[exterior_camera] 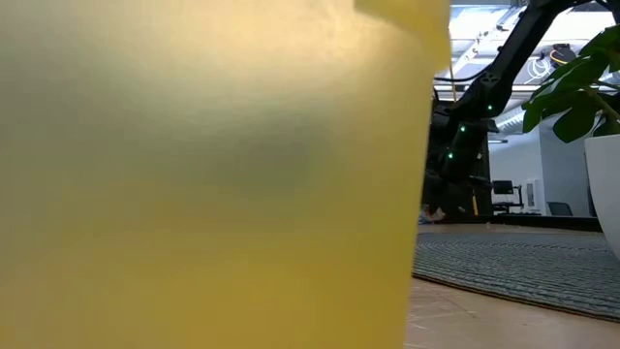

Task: Pick and place Granola Bars by type
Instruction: Put the yellow granola bar into the blue bin

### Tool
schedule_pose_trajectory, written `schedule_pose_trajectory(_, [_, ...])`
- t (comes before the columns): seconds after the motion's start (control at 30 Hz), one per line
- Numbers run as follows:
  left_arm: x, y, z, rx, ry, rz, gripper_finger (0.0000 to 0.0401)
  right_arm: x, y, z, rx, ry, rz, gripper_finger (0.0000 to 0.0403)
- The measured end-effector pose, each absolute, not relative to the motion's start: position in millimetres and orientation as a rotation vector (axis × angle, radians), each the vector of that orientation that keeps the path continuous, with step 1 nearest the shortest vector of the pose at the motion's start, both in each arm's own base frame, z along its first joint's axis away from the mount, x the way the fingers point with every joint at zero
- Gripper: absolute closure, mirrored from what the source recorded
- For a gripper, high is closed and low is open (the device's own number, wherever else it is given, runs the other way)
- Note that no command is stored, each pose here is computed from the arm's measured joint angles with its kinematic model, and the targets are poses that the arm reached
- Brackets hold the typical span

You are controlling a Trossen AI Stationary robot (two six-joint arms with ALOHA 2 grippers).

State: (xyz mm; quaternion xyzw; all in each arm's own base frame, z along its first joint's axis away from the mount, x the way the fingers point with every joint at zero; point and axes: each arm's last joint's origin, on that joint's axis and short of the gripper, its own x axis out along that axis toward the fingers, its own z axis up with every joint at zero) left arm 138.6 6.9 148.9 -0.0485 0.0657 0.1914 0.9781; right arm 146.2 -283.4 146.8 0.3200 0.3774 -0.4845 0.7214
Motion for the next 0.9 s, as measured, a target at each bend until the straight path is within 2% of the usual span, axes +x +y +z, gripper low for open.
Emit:
schedule_pose_trajectory(0.13, [138.6, 7.0, 148.9, -0.098, 0.132, 0.386, 0.0222, 146.9, -284.7, 147.4, 0.695, 0.818, -1.071, 0.0242])
schedule_pose_trajectory(0.23, [138.6, 6.9, 149.0, -0.098, 0.132, 0.386, 0.0222, 146.7, -284.5, 147.2, 0.691, 0.824, -1.066, 0.0264])
schedule_pose_trajectory(0.47, [138.6, 6.9, 149.0, -0.098, 0.132, 0.386, 0.0222, 149.5, -283.1, 147.1, 0.681, 0.818, -0.966, 0.0388])
schedule_pose_trajectory(0.73, [138.6, 6.9, 149.0, -0.098, 0.132, 0.386, 0.0222, 160.8, -269.7, 140.7, 0.629, 0.872, -0.876, 0.0403])
schedule_pose_trajectory(0.9, [138.6, 6.9, 149.0, -0.098, 0.132, 0.386, 0.0222, 177.1, -257.9, 153.3, 0.548, 0.852, -0.811, 0.0403])
